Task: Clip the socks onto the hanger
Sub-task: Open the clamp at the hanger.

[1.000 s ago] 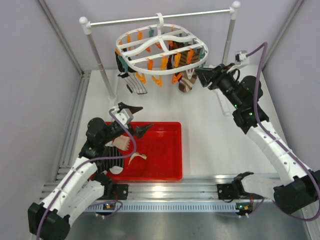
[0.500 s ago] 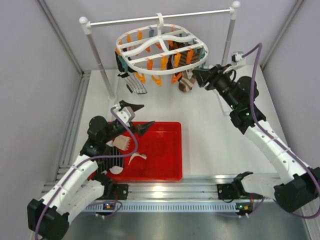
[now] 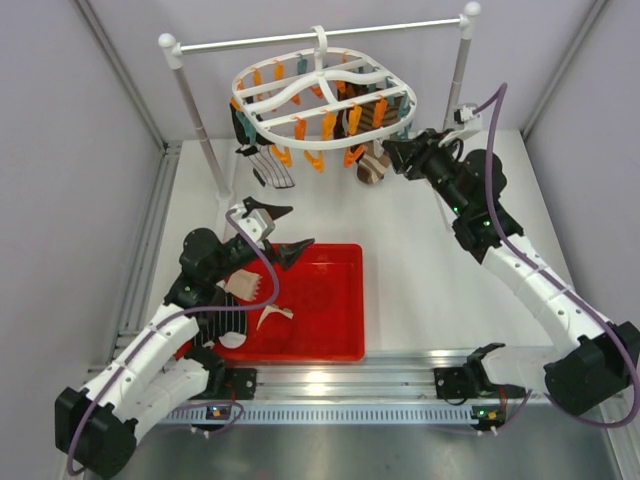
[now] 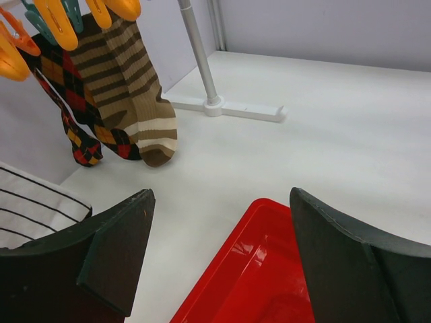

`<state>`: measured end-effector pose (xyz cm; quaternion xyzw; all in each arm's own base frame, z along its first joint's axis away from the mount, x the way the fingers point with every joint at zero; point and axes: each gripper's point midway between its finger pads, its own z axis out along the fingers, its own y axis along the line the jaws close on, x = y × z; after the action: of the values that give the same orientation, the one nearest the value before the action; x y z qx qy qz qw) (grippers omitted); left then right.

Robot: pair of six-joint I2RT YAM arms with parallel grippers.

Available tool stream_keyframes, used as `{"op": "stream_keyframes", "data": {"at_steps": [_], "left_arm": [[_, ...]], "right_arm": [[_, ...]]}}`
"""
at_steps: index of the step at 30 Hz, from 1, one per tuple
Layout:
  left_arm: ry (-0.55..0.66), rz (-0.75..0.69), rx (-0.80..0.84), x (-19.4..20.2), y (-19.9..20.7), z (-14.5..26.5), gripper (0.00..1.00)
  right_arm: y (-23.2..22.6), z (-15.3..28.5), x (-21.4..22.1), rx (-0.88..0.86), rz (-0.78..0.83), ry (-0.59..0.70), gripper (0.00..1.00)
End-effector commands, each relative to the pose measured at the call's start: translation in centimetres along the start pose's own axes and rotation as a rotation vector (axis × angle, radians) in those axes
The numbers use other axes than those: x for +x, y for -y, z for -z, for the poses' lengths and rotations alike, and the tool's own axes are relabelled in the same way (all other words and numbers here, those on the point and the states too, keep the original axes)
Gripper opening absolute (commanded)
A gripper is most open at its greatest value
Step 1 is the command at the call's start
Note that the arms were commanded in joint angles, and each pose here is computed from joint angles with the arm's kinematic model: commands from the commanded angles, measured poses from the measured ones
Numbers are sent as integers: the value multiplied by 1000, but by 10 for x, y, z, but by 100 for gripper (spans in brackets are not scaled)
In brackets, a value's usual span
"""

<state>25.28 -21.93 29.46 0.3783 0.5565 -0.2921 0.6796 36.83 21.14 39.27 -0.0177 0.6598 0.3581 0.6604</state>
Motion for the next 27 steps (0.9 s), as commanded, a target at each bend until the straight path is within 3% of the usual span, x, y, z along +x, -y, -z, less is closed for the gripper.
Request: {"op": "stream_keyframes", "data": {"at_steps": [1, 14, 23, 27], "left_arm": [[106, -49, -9, -41, -6, -8, 86], [119, -38, 28, -49, 6, -25, 86], [158, -16, -8, -66, 0, -33, 85], [224, -6, -29, -95, 1, -44, 82]], "right_arm": [[-28, -2, -31, -84, 9, 85, 40], [-36, -5, -40, -117, 28, 109, 37], [-40, -5, -40, -128, 15, 98, 0], [-46, 1, -48, -135, -14, 99, 0]]}}
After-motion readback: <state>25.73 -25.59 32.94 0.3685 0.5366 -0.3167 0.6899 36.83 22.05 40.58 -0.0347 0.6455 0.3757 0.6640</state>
